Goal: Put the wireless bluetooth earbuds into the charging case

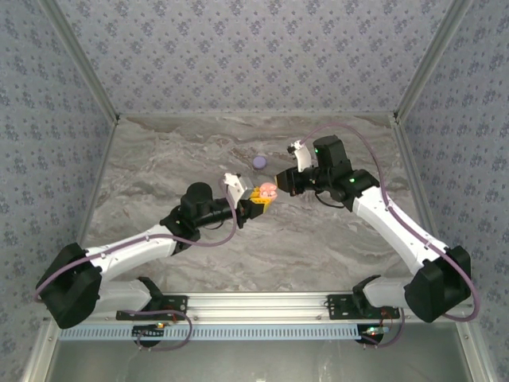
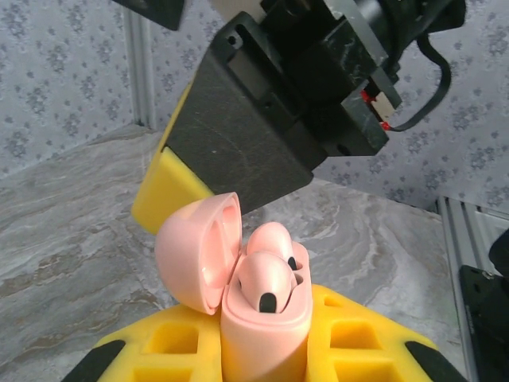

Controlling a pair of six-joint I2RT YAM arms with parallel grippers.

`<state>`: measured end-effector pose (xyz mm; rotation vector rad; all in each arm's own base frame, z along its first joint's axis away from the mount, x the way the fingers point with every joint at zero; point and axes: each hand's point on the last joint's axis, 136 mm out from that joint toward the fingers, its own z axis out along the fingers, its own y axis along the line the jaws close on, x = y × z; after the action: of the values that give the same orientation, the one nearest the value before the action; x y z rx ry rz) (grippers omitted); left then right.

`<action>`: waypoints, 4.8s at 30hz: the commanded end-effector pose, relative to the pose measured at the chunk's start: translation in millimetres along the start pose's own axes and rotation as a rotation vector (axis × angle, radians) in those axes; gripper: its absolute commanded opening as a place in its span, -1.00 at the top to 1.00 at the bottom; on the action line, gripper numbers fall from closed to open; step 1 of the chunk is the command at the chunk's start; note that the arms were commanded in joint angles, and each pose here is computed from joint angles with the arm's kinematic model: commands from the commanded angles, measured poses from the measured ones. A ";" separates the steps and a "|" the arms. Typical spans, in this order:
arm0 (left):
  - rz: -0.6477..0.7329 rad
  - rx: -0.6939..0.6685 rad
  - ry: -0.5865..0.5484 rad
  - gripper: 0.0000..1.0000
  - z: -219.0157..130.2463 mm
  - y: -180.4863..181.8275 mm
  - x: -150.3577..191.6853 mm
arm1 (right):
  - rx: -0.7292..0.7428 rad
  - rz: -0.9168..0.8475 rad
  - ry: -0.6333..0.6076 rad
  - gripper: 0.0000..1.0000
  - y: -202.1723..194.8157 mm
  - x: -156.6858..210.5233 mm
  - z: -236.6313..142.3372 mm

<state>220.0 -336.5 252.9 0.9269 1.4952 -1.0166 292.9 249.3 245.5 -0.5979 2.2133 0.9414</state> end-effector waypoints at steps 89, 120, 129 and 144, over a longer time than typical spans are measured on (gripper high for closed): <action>-0.802 -0.687 0.652 -0.23 11.9 180.2 165.1 | 0.538 0.157 0.089 0.32 -112.5 43.9 -29.7; -0.176 -1.373 0.410 -0.37 -211.0 245.8 77.7 | 1.236 0.112 -0.158 -0.12 -256.4 83.6 -123.9; -0.185 -1.525 0.355 -0.68 -275.3 255.2 104.7 | 1.231 0.213 -0.227 -0.30 -284.4 95.7 -138.0; -0.140 -1.320 0.192 -0.85 -265.1 265.9 125.2 | 0.997 0.090 -0.361 -0.45 -284.5 96.5 -110.3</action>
<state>348.4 21.5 95.5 -0.1206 2.0456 0.2127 346.3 -39.8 85.6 0.2117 2.1518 -0.1621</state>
